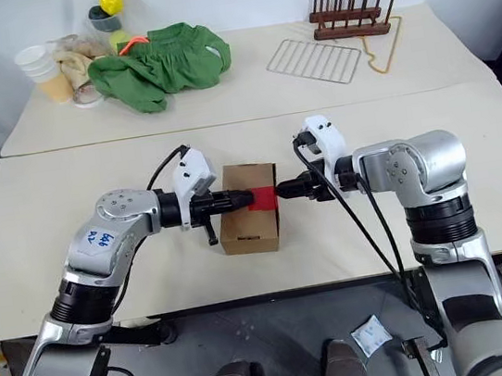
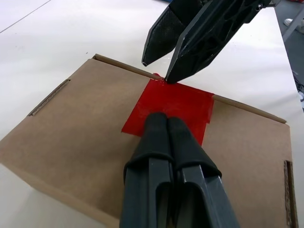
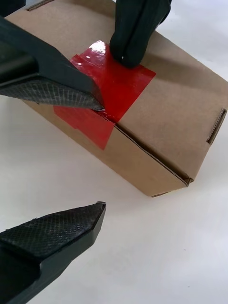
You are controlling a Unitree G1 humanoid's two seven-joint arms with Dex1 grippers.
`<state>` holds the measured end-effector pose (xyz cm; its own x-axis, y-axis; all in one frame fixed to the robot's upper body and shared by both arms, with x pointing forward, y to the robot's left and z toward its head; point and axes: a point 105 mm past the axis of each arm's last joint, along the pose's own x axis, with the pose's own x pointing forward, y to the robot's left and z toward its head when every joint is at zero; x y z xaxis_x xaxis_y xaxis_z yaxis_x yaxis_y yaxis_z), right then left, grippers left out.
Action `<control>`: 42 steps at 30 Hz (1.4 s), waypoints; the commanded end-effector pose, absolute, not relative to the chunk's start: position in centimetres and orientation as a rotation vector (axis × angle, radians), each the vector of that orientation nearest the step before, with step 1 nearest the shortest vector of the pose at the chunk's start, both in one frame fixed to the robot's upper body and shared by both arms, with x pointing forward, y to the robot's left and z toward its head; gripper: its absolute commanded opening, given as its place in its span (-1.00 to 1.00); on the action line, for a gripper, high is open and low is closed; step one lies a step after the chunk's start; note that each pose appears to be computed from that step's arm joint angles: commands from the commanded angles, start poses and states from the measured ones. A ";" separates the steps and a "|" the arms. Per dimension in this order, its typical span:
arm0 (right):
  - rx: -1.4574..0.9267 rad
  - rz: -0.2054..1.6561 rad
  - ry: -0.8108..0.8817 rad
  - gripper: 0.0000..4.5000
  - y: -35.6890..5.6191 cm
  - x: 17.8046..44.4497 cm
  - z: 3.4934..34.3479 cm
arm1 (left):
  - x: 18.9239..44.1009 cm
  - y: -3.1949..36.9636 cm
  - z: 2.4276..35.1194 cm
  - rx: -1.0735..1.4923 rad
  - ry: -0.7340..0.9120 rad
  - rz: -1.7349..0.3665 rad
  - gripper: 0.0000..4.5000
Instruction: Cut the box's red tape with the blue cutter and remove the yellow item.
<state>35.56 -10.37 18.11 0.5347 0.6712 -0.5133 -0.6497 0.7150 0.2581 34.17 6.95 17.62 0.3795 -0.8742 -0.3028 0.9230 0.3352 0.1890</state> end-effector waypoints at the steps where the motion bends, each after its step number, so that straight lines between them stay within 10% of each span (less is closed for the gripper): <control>1: -0.012 0.714 0.780 0.41 -11.8 34.9 15.3 | 34.2 7.7 17.6 0.362 0.168 -1.155 -1.00; 42: -0.065 0.549 0.952 0.41 -15.1 36.1 12.6 | 33.2 7.8 12.6 0.341 0.407 -1.111 -1.00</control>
<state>36.26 -11.27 16.32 0.4616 0.5988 -0.6545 -0.6096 0.7501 0.2564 33.50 6.78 15.33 0.3965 -0.8328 -0.3864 0.9170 0.3794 0.1231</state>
